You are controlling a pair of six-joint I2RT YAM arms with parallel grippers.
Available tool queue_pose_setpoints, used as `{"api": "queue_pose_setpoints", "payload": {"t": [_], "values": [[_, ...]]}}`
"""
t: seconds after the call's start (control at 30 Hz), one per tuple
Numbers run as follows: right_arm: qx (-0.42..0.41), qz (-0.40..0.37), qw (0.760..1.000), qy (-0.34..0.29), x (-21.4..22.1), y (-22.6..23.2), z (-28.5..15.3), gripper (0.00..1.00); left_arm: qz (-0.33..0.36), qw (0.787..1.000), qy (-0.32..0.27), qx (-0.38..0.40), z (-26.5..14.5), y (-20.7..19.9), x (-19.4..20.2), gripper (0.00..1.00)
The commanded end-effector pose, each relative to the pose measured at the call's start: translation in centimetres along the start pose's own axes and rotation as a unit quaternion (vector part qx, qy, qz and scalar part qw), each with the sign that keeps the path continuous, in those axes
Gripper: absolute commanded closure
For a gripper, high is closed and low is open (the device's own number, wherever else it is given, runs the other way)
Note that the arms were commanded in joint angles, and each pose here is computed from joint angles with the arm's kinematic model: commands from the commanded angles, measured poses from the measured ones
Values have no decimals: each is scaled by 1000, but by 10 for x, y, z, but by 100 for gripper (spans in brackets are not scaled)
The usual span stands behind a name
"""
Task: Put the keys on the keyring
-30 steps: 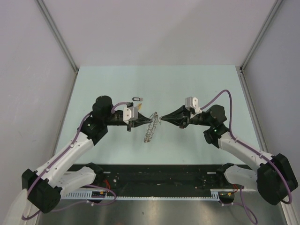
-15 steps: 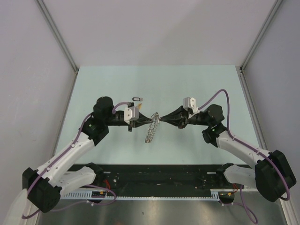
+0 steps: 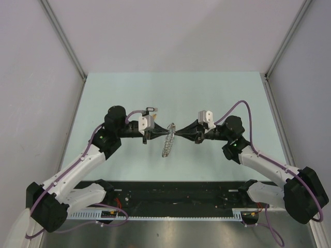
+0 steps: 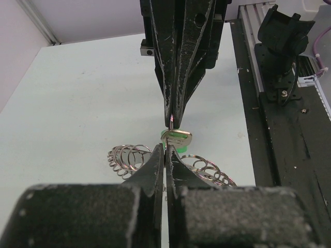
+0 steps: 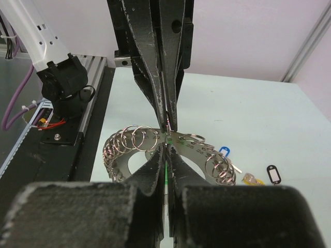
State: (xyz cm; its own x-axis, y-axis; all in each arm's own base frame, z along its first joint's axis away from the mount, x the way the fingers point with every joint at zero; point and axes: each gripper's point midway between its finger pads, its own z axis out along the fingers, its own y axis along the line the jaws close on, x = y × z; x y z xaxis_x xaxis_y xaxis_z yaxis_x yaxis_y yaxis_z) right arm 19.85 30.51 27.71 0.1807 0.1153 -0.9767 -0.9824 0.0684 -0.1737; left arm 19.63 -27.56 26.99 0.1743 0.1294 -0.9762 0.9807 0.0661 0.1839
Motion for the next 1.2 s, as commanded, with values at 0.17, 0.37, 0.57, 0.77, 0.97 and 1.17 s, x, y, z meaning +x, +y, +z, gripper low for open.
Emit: {"api": "queue_pose_setpoints", "payload": {"t": [0.17,0.37,0.57,0.77,0.97,1.17], "values": [[7,-42,999,-18,-23,-4,3,100,14,1000,-19,4,3,1,-13,99],[3,-44,999,-20,-24,-4,4,100,11,1000,-18,12,4,-1,-12,100],[1,-45,999,-21,-25,-4,5,100,11,1000,-16,17,5,-3,-11,99],[1,-47,999,-21,-25,-4,5,100,10,1000,-13,24,6,-5,-10,100],[0,-47,999,-17,-24,-4,5,100,12,1000,-15,25,6,-5,-11,100],[-6,-44,999,-16,-22,-3,6,100,12,1000,-14,23,6,-5,-11,100]]}}
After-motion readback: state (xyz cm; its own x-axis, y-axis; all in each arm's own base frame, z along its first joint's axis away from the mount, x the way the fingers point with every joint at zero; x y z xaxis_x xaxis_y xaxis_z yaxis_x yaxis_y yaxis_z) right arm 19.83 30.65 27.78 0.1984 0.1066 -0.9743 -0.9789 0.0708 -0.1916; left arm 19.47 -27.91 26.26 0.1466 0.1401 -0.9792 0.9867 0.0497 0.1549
